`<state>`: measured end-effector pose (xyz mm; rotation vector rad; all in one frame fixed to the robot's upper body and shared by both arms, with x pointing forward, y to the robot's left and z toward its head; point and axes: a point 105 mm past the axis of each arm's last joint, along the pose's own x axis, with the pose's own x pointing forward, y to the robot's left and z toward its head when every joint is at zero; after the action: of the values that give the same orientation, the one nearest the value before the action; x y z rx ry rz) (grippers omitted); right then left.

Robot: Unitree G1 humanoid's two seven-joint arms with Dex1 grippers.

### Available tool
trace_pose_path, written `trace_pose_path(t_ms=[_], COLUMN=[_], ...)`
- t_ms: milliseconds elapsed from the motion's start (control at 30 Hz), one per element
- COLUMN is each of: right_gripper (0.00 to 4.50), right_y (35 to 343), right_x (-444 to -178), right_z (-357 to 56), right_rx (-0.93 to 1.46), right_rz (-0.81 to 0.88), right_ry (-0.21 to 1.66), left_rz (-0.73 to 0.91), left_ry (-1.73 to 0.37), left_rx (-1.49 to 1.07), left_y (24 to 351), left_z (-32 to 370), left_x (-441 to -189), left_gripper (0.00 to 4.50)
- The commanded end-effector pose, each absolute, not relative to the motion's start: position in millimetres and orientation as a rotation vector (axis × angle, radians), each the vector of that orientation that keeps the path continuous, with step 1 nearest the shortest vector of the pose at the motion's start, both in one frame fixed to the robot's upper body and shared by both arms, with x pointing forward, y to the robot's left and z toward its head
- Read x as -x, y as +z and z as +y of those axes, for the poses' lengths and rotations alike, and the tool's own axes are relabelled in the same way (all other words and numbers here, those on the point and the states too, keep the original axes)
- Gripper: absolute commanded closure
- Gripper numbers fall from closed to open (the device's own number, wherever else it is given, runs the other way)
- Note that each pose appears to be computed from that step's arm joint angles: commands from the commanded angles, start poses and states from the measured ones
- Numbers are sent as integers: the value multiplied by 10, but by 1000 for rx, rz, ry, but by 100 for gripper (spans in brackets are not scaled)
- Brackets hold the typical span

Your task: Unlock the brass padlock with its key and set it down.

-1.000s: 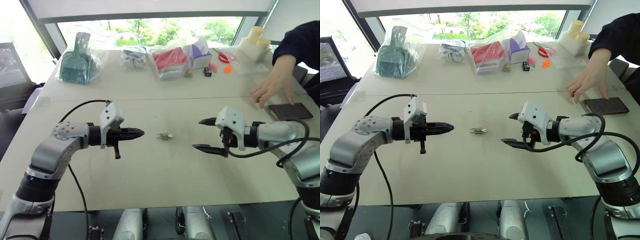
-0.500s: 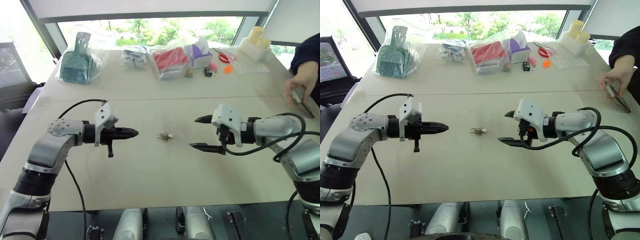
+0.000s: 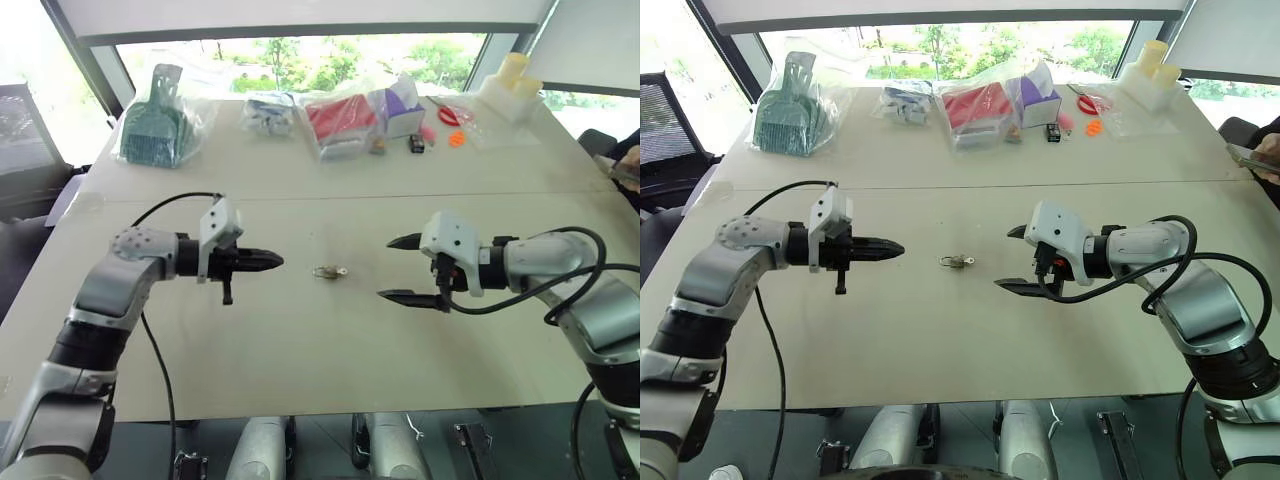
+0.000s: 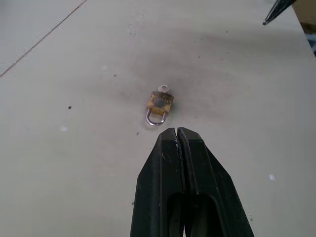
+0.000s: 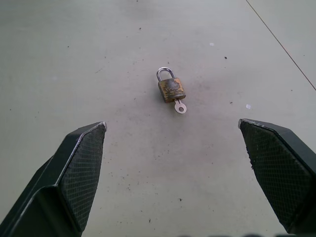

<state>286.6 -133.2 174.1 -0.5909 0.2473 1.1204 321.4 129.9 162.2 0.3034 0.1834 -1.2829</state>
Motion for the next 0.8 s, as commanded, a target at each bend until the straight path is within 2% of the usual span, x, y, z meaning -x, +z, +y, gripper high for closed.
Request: trace_pose_path(t_ms=[33,267,400,600,800], right_gripper=[0,0,0,0,0], right_y=[1833,1843,1839,1841,1852], right_x=[-2852,-2859,-2852,-2834,-2835], right_z=[-1322,-1305,-1308,-1317,-1310], right_rx=[636,634,631,632,633], right_rz=[204,187,181,170,160], right_ry=[1104,1084,1064,1032,1017], left_rz=[135,172,192,230,242], left_ry=[-1361,-1448,-1465,-1442,-1440], left_rx=[-321,-406,-490,-539,-541], left_y=[1728,1446,1263,1048,978], left_z=[1046,698,558,578,599], left_x=[-3285,-3455,-3542,-3660,-3692], left_gripper=[316,5,5,5,5])
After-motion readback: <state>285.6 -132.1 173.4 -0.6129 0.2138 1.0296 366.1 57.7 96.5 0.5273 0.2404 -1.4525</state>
